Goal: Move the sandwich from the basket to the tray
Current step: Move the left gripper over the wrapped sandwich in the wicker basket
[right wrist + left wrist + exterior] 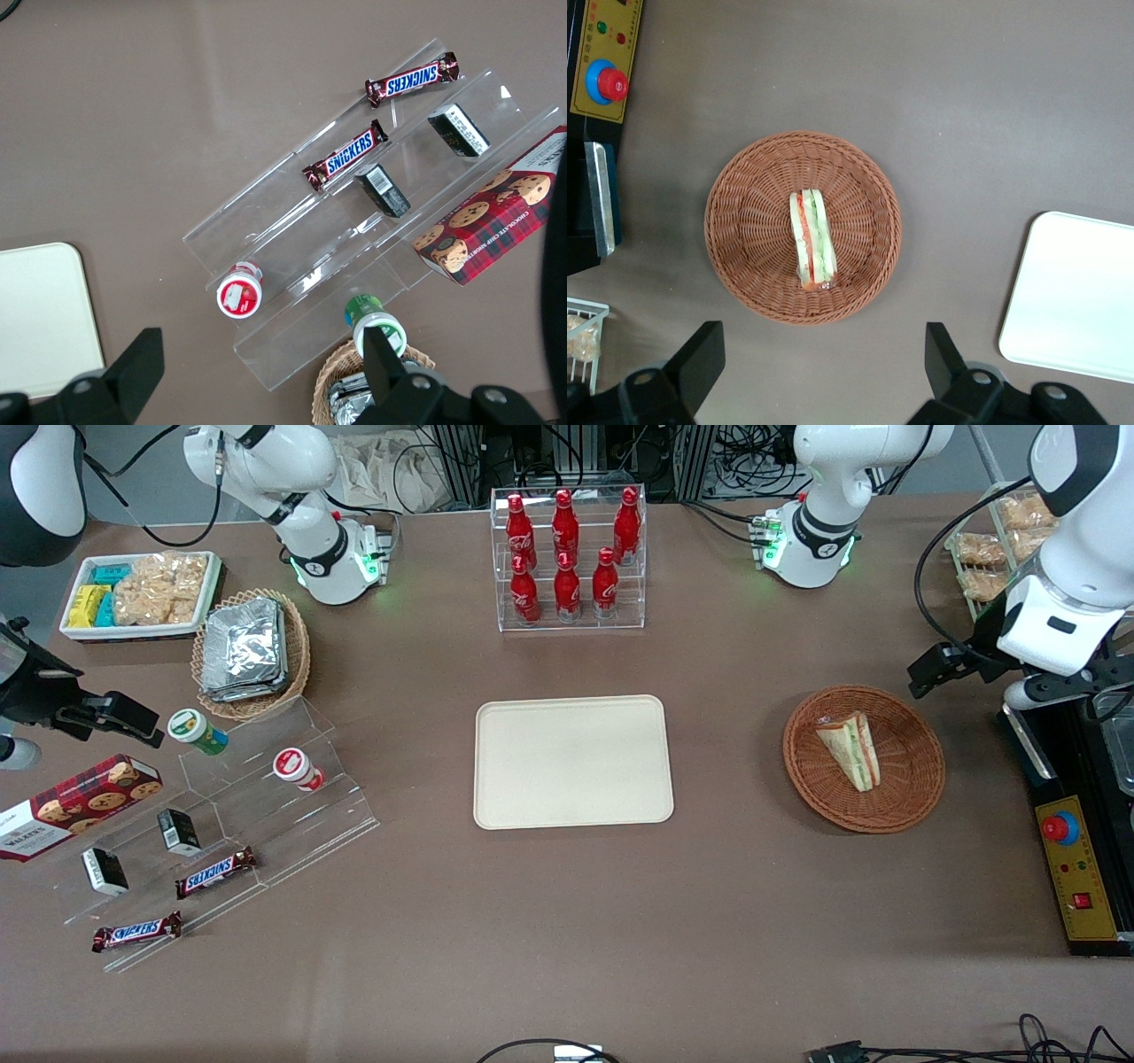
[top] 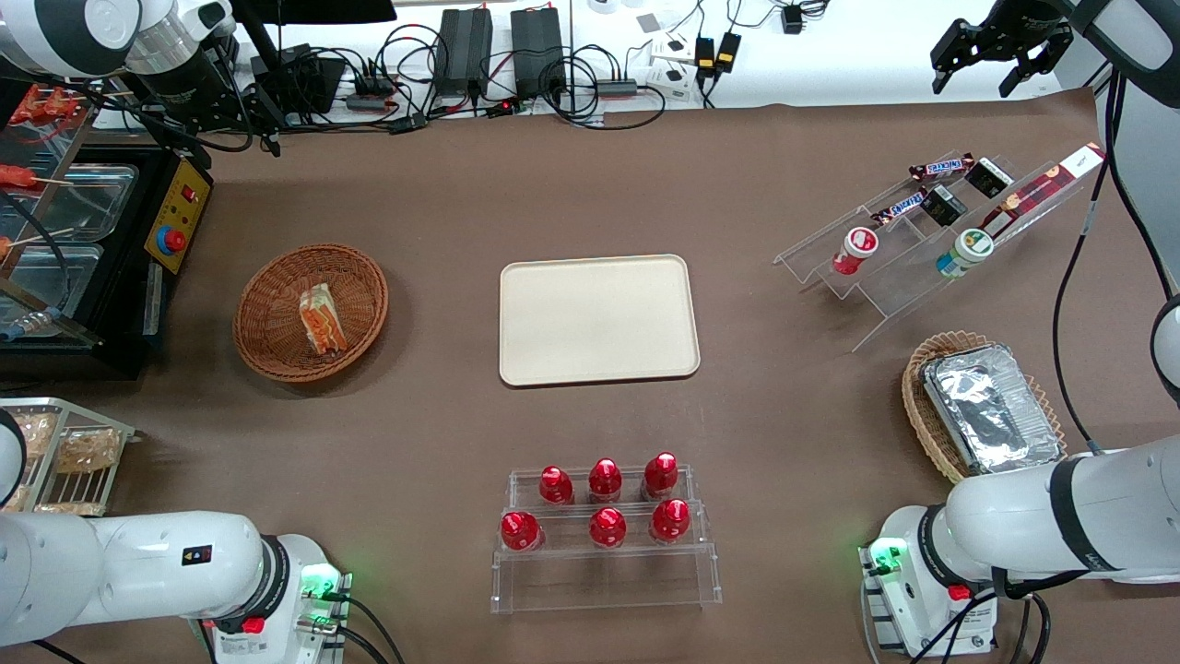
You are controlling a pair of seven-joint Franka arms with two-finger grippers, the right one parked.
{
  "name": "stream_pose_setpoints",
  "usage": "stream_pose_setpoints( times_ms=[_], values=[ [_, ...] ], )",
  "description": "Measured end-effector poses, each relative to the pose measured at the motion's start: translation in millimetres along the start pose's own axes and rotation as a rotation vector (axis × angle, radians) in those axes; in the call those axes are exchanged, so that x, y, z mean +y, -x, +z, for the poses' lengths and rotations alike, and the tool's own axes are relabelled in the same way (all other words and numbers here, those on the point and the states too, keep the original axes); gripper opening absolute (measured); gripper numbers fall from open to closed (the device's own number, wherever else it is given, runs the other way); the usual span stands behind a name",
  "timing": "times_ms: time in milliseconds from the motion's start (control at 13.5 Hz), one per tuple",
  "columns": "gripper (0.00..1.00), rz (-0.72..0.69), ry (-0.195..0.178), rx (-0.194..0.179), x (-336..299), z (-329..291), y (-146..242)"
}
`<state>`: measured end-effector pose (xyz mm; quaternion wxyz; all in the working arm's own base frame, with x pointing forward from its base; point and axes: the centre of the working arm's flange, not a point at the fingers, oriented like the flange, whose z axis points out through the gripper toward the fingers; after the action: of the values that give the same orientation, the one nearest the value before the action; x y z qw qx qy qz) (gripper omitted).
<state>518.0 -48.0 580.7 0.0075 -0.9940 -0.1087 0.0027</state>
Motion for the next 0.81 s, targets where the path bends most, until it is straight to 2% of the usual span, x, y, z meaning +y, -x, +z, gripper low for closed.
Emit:
stream_pose_setpoints(
  times_ms=[296,593,815],
  values=[
    [1.00,0.003,-0.001,-0.002,1,-6,1],
    [1.00,-0.003,-0.013,-0.049,-2,11,0],
    [1.00,-0.015,-0.024,-0.086,-4,51,1]
  ],
)
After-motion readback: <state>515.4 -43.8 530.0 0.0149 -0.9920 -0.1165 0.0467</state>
